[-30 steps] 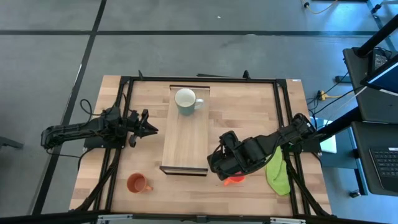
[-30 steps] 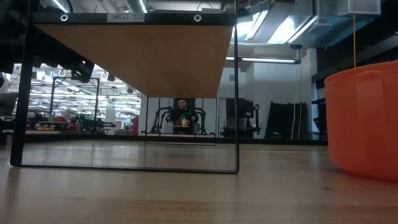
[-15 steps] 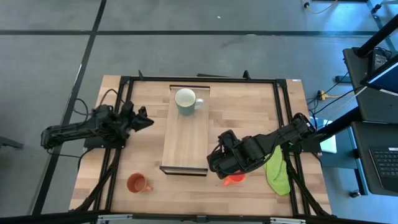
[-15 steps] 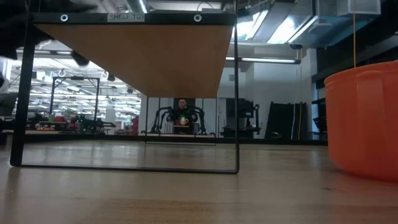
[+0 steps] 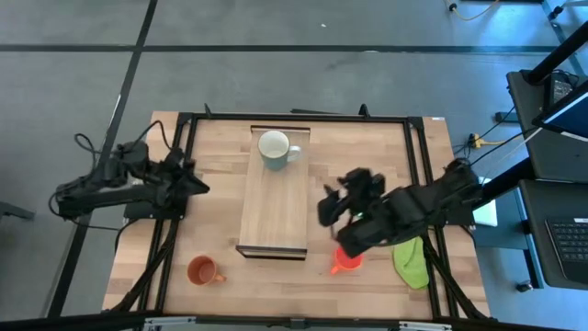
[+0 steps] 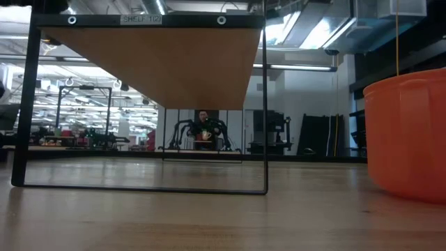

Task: Stack small to large cups/mugs on shelf
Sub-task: Put the dark orange mug on the shelf

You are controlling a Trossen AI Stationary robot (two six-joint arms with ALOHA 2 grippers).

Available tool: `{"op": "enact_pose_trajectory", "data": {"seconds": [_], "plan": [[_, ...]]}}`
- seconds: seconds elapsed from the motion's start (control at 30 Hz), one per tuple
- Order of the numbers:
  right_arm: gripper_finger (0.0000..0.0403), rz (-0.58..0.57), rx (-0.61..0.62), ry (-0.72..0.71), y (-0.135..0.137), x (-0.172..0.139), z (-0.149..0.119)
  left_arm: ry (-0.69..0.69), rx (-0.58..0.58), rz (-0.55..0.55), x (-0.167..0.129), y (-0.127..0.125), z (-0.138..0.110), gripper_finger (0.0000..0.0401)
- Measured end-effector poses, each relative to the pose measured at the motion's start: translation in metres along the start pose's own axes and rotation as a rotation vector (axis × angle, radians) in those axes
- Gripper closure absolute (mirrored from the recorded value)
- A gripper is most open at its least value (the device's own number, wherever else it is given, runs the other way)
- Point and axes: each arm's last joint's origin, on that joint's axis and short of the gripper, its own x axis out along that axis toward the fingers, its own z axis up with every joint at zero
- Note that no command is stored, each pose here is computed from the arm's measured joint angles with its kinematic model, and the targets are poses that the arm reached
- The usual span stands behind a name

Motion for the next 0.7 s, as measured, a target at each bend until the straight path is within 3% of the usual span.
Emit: {"op": "enact_pose_trajectory", "data": {"seconds": [0.07,0.2,0.33,0.57,0.7], "plan": [[0.0203,0.015,-0.01,-0.03,-0.012,-0.008,0.011,0.038,0.007,0.045,-0.008,-0.008,0.004,0.0351],[0.022,0.016,-0.035,-0.068,-0.05,-0.019,0.025,0.023,0.036,0.031,-0.024,-0.029,0.017,0.0351],[0.024,0.006,0.051,-0.142,-0.1,-0.019,0.025,-0.021,0.061,0.007,-0.035,-0.042,0.025,0.0351],[0.0258,0.136,0.296,-0.265,-0.161,0.005,-0.021,-0.003,0.063,-0.013,-0.034,-0.042,0.024,0.0351],[0.0255,0.197,0.423,-0.274,-0.182,0.027,-0.053,0.113,-0.069,-0.013,-0.021,-0.025,0.011,0.0351]]}}
